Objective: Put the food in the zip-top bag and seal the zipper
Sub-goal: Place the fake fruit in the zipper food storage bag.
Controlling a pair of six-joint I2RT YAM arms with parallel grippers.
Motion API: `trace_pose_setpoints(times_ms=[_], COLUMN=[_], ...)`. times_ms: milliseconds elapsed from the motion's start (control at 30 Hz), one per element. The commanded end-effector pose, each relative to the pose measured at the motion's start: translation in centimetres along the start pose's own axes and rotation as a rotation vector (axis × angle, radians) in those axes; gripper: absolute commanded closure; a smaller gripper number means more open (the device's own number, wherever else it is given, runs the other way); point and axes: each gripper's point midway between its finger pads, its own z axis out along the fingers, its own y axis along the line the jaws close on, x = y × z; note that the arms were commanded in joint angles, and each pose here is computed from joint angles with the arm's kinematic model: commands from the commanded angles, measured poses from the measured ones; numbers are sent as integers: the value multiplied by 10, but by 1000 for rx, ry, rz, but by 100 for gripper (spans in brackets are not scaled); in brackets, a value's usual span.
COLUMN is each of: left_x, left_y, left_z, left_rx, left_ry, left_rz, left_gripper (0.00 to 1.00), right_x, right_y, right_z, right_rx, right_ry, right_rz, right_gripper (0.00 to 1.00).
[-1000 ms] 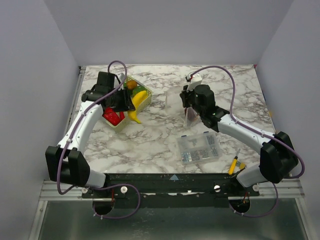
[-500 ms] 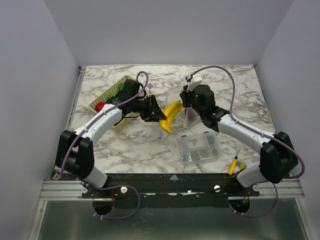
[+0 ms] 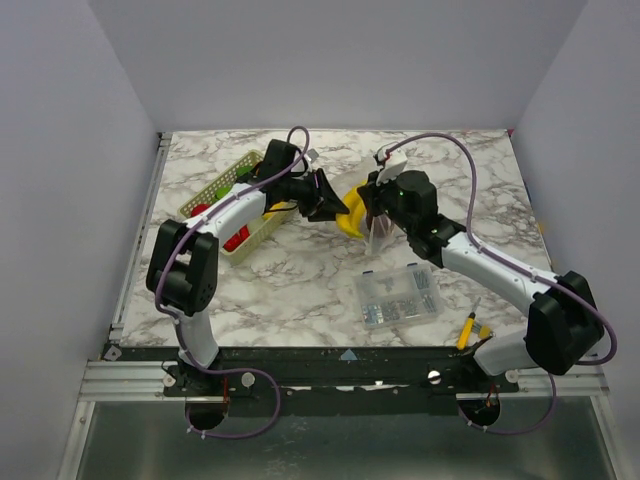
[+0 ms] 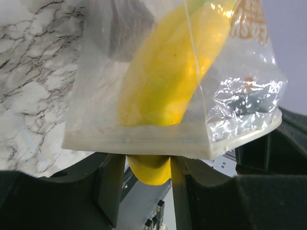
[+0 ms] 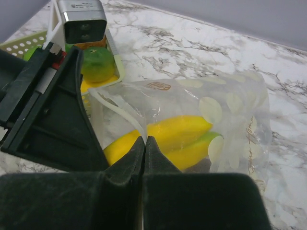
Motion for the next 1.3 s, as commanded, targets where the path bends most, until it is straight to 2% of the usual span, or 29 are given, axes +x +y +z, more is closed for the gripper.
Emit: trace_pose_setpoints(times_ms=[0,267,400,567,633,667,700,767,800,867,967,1267], left_x=[-23,-51,-53,-51,-45,-42,-39,-34,-30,-24,-17,-1], left_y=[-10,-3,0,6,8,9,10,9,8,6,6,12], left_z=[-1,2,11,17,20,22,24,27,29,28,19,-21], left_rx=[34,-13,-39,-112,-133,-140,-141,-120,-104,-72,-73,-115], left_ry=[-79,-234,-271,-293,-292,-289,-283,-270,-253,-239,-240,-256], left_rz=[14,-26,-33,25,51,61,72,95,100,125,173,246], left_gripper=[100,100,99,97,90,83,75,49,40,31,24,24], right_x=[-11,-16,-14,-12,-11,-10,-11,-10,-11,-11,-11,-10], right_y=[18,29,29,27,25,24,24,23,22,17,16,6], right_z=[-9,-15,-14,-11,-9,-9,-9,-8,-8,-8,-9,-6], right_rx=[-106,-167,-170,-153,-140,-136,-134,-128,-122,-102,-97,-45], right_ry=[-41,-56,-51,-46,-42,-40,-40,-39,-41,-43,-45,-44], right_rz=[-7,7,12,15,17,16,16,16,16,17,20,27], right_gripper=[99,99,99,99,99,99,99,99,100,99,99,99])
